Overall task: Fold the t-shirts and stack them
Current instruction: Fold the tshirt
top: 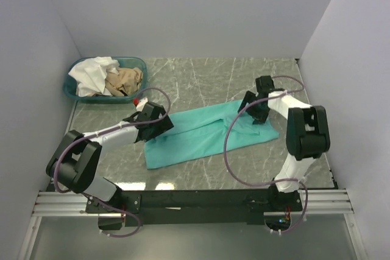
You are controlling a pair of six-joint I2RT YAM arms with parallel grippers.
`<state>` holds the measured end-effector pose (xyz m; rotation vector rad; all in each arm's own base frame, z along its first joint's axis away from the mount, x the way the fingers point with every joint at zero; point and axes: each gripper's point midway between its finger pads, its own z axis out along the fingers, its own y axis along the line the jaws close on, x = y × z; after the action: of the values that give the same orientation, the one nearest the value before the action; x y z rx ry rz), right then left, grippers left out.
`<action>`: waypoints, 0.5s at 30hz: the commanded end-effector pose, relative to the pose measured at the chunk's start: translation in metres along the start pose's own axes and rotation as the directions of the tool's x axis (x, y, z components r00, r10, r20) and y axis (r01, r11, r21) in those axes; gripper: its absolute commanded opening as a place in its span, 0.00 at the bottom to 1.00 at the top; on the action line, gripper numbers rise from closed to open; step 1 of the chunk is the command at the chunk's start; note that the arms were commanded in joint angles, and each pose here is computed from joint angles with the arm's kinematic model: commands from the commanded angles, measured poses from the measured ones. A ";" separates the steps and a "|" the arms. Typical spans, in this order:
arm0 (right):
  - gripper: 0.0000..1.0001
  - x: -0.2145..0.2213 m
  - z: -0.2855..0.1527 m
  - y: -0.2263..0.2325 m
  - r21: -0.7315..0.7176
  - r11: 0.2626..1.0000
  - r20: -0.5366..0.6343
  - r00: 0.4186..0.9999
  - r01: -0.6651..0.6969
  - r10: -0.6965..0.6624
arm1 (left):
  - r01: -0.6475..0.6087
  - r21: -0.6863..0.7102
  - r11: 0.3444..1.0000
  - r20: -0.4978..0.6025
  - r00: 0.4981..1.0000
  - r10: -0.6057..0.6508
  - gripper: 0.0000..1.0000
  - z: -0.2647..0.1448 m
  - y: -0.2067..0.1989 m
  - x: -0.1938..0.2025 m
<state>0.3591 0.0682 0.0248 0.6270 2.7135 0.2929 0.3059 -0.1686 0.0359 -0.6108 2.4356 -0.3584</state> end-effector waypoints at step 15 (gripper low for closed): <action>0.84 -0.065 0.056 0.149 -0.129 0.933 -0.069 0.936 0.335 -0.345 | 0.048 0.166 0.985 -0.344 0.939 0.013 0.99 -0.055 -0.053 0.162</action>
<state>0.4985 0.1498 0.0321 0.2239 2.7373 0.3380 0.2082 -0.2812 0.0421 -0.4886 2.5562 -0.7309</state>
